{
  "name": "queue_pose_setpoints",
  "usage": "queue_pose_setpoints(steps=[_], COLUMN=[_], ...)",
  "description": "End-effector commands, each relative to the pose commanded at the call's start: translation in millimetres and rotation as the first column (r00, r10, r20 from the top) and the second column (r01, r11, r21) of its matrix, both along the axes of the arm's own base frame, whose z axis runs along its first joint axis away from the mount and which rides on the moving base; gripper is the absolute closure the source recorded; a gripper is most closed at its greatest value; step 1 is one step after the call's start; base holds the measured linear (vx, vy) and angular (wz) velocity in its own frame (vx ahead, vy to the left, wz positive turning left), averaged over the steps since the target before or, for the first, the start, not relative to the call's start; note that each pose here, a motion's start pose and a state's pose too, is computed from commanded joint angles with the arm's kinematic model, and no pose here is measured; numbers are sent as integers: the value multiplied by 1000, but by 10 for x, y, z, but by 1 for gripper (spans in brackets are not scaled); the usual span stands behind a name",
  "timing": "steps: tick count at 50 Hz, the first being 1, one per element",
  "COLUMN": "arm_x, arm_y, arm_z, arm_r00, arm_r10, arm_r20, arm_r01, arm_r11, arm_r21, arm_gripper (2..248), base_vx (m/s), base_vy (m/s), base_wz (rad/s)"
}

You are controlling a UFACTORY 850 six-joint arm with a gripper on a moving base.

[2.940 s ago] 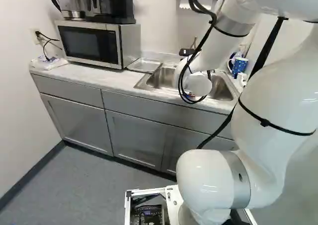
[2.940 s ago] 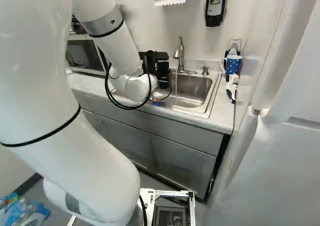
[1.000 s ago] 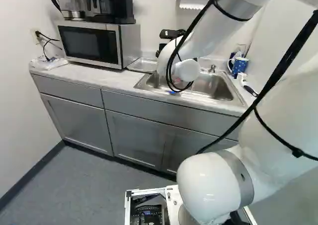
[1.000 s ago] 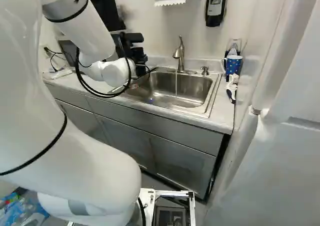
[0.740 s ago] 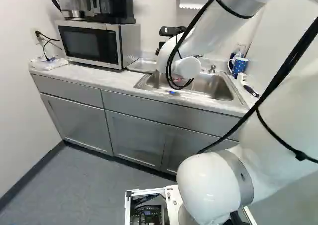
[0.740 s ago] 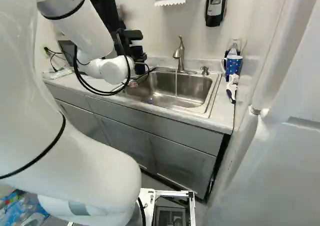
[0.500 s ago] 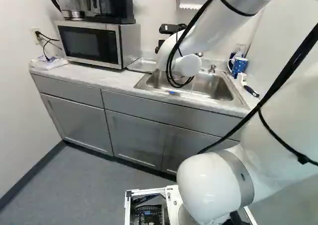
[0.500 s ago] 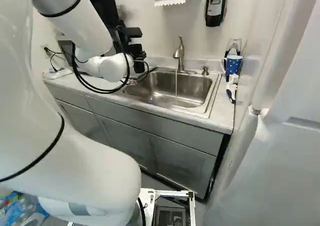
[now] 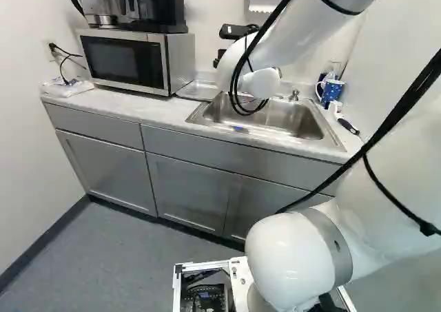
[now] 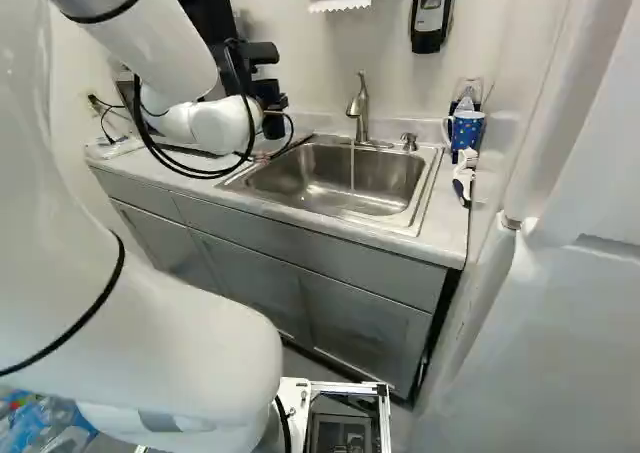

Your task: Rinse the cup and place it in the tray

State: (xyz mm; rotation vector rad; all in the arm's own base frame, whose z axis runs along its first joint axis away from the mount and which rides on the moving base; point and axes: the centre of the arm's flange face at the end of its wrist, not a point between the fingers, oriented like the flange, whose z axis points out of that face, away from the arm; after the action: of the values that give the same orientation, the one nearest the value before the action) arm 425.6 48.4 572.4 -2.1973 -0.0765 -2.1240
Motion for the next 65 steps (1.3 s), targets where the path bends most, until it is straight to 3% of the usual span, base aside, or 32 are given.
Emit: queue_pose_setpoints(steps=[21,25,35,45,55,65], arm_x=[-2,-2,-2,-2,-2,-2], arm_y=[5,5,5,5,5,5], arm_z=[42,42,42,42,42,42], arm_r00=[1000,1000,1000,999,999,998], arm_r10=[2,1,-1,-3,-4,-3], arm_r20=[-19,-21,-30,-40,-50,-61], arm_r01=[-2,-1,4,11,19,28], arm_r11=[1000,1000,994,978,952,914], arm_r21=[-1,16,105,207,307,404], arm_gripper=[128,128,128,128,128,128], base_vx=[0,0,0,0,0,0], base_vy=[0,0,0,0,0,0], base_wz=[0,0,0,0,0,0])
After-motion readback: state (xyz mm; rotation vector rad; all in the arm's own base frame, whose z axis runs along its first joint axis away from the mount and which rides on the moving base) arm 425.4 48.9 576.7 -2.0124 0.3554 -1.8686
